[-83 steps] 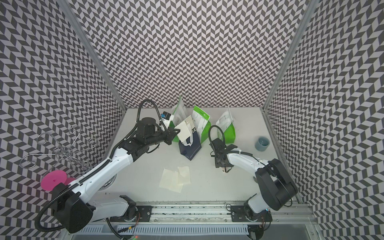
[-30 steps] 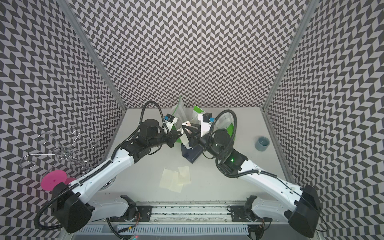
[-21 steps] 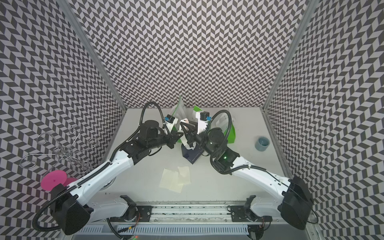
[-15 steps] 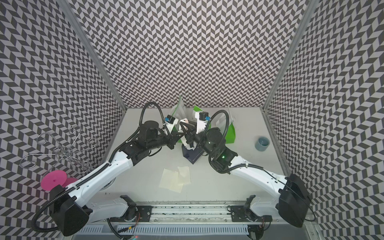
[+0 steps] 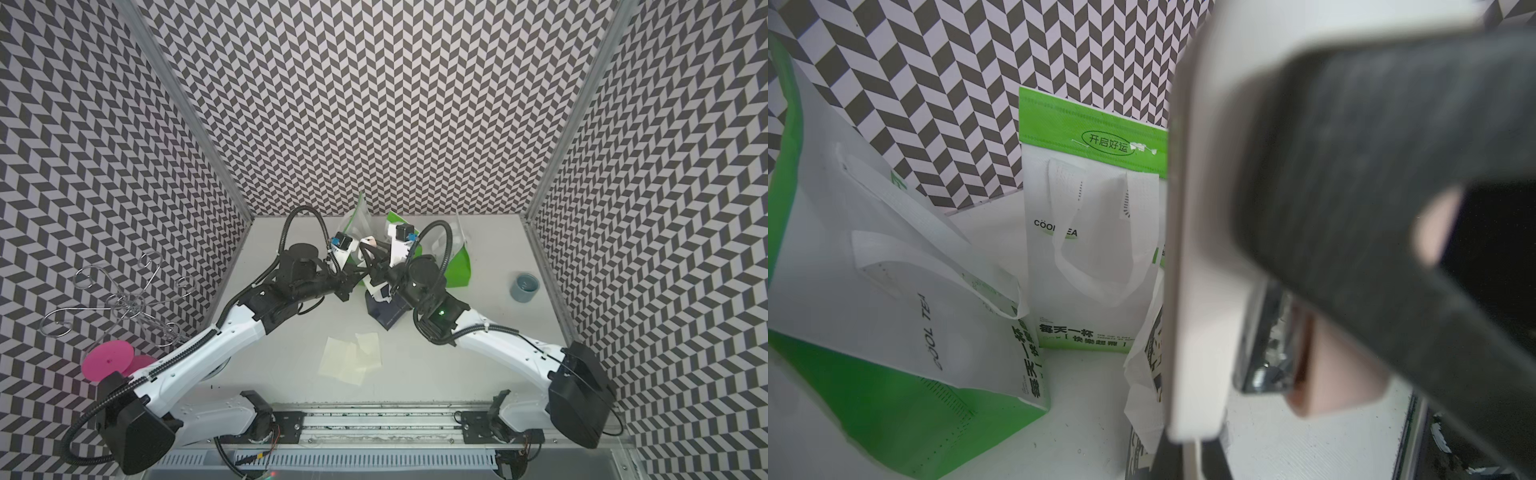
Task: Staple the receipts to the bags
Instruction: Place the stapler in the takeout bag.
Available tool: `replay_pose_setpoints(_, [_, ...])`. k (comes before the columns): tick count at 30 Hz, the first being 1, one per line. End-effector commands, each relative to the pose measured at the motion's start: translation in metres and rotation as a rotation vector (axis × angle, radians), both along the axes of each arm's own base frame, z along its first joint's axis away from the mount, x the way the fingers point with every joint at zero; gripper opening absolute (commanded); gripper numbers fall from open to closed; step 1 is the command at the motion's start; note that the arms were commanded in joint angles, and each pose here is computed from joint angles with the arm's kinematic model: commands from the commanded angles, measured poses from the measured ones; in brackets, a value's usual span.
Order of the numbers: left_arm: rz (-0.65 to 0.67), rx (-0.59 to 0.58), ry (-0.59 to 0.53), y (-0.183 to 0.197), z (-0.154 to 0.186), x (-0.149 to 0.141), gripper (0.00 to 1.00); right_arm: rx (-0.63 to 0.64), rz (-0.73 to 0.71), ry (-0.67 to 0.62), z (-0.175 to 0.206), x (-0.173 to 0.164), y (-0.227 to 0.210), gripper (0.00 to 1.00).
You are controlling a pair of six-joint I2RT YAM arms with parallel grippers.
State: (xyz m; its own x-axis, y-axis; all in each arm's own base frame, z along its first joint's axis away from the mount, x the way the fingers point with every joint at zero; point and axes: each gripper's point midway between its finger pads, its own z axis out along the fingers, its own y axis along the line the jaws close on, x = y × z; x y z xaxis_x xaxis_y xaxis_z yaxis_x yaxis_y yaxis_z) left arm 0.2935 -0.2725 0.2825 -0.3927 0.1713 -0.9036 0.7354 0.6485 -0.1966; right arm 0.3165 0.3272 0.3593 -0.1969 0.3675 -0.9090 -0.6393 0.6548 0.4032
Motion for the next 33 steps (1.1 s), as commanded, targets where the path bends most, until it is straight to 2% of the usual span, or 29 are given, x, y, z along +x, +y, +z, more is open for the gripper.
replay_pose_setpoints(1, [-0.013,-0.016,-0.046,0.000,0.011,-0.005,0.00,0.030,-0.025,-0.050,0.018,0.004,-0.004,0.08])
replay_pose_setpoints(20, [-0.019,-0.024,-0.050,-0.002,0.014,-0.006,0.00,-0.057,-0.029,-0.055,0.003,0.000,-0.007,0.11])
replay_pose_setpoints(30, [-0.024,-0.041,-0.060,-0.002,0.019,-0.006,0.00,-0.099,-0.052,-0.038,-0.012,-0.003,-0.013,0.30])
replay_pose_setpoints(33, [-0.026,-0.038,-0.074,-0.002,0.021,-0.006,0.00,-0.129,-0.059,-0.026,-0.019,-0.004,-0.013,0.39])
